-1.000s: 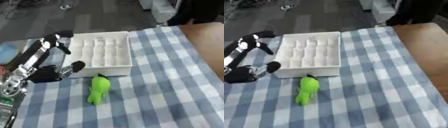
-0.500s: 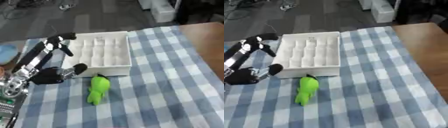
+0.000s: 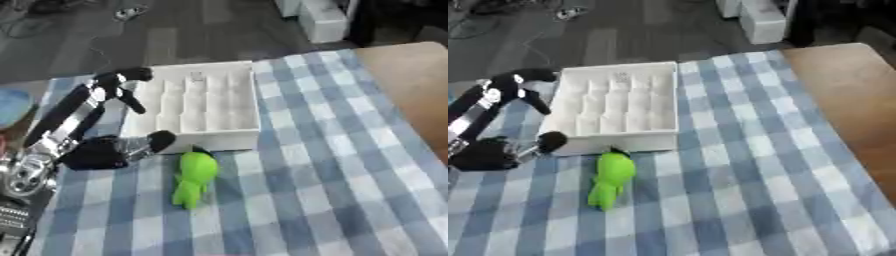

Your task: Pick up objects on the table and place them in the box.

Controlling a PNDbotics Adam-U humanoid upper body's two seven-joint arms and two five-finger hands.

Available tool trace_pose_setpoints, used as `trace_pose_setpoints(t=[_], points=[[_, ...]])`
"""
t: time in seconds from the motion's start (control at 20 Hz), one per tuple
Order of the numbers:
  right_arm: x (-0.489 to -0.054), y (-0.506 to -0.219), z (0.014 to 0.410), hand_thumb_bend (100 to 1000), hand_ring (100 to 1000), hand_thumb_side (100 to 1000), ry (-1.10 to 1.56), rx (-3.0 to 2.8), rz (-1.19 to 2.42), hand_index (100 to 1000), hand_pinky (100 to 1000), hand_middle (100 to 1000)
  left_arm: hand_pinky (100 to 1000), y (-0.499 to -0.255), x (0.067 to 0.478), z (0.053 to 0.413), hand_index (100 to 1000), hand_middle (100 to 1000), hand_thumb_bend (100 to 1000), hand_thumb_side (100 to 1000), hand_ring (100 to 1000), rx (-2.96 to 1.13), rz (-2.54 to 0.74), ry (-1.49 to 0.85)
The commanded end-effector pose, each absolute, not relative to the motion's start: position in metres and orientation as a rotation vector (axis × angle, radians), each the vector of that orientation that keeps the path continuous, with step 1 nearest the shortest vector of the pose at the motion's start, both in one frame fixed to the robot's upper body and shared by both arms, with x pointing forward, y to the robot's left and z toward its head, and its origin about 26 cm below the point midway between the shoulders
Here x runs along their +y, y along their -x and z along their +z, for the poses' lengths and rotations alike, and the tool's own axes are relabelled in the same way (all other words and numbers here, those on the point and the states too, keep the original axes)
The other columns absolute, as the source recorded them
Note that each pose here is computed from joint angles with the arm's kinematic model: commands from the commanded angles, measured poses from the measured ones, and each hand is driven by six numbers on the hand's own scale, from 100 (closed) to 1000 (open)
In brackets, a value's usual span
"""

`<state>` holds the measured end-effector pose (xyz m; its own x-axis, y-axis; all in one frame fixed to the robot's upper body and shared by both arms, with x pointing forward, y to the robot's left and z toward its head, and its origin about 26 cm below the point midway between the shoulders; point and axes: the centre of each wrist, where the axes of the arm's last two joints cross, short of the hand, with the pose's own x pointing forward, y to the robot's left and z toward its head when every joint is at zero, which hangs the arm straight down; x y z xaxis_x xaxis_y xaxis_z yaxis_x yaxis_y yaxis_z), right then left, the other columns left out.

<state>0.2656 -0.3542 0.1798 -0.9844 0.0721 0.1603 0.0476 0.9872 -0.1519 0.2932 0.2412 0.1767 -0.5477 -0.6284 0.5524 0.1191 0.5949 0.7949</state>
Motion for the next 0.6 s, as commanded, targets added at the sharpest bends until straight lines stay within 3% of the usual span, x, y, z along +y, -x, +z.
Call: trace_pose_setpoints(t=[0.05, 0.5, 0.6], points=[[-0.3549, -0.2649, 0.1882, 163, 598, 1000, 0.086, -2.987, 0.249, 747, 488, 657, 833, -0.2910, 0.2420, 0.1832, 937, 828, 635, 673, 610, -1.940, -1.098, -0.402], [-0.3539, -0.2652, 0.1877, 162, 598, 1000, 0.075, -2.986, 0.248, 748, 487, 659, 888, -0.2887, 0.2379, 0.1776, 937, 829, 628, 694, 616, -1.921, -1.205, -0.342], [-0.3539, -0.2652, 0.1878, 161, 598, 1000, 0.074, -2.986, 0.248, 748, 487, 660, 941, -0.2883, 0.2372, 0.1768, 937, 834, 623, 703, 632, -1.912, -1.225, -0.333]])
